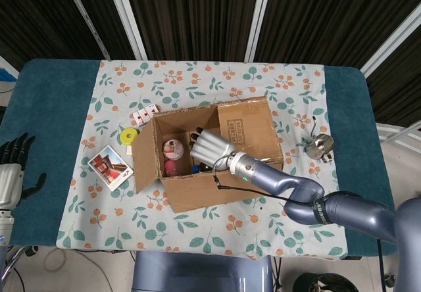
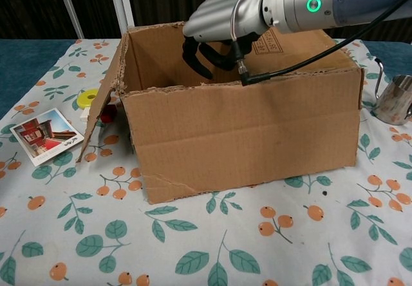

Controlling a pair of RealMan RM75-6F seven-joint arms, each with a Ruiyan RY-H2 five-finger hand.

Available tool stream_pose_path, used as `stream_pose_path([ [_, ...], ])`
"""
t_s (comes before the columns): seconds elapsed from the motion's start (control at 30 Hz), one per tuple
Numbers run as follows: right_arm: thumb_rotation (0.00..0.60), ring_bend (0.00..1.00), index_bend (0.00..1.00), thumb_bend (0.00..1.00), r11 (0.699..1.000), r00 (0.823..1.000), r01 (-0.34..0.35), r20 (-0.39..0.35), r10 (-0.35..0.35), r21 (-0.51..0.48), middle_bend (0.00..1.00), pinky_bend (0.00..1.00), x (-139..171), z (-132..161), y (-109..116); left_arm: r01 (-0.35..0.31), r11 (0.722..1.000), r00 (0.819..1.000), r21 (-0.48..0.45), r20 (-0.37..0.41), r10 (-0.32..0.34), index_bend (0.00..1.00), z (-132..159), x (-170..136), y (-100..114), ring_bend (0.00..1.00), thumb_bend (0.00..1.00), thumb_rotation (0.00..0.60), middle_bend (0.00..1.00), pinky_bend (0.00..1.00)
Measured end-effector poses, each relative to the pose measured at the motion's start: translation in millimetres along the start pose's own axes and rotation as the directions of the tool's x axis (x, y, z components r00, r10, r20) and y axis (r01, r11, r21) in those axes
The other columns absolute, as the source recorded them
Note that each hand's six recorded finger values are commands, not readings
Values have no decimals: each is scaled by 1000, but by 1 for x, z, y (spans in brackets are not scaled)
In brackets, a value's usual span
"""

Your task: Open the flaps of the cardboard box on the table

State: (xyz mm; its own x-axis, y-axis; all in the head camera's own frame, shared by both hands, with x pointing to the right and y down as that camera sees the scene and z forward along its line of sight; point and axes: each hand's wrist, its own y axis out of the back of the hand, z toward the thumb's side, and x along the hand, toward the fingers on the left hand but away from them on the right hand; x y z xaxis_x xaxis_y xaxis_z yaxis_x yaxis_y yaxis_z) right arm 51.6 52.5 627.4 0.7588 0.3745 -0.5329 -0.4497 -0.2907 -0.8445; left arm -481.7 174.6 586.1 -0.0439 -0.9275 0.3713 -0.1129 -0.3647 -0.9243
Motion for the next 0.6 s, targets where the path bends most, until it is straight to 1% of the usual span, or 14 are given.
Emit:
stream_pose_path([
  [0.13,600,265,589,1000,993,998,-56,-14,58,105,422,260,1,-6,-8,4,1000,1000,0,1,-4,0,1,0,-1,0,331,600,0,43],
  [0.23,600,267,593,1000,978,995,-88,-18,93,191,426,260,2,-13,-10,5,1000,1000,-6,-3,-5,0,1,0,-1,0,331,600,0,43],
  [0.43,600,269,599,1000,939,990,-132,-10,143,317,430,261,10,-28,-8,15,1000,1000,-10,-4,-15,0,1,0,-2,0,331,600,0,43],
  [0.6,600,274,603,1000,899,984,-161,-7,180,406,436,262,19,-36,-5,19,1000,1000,-15,-4,-19,0,2,0,-2,0,331,600,0,43],
])
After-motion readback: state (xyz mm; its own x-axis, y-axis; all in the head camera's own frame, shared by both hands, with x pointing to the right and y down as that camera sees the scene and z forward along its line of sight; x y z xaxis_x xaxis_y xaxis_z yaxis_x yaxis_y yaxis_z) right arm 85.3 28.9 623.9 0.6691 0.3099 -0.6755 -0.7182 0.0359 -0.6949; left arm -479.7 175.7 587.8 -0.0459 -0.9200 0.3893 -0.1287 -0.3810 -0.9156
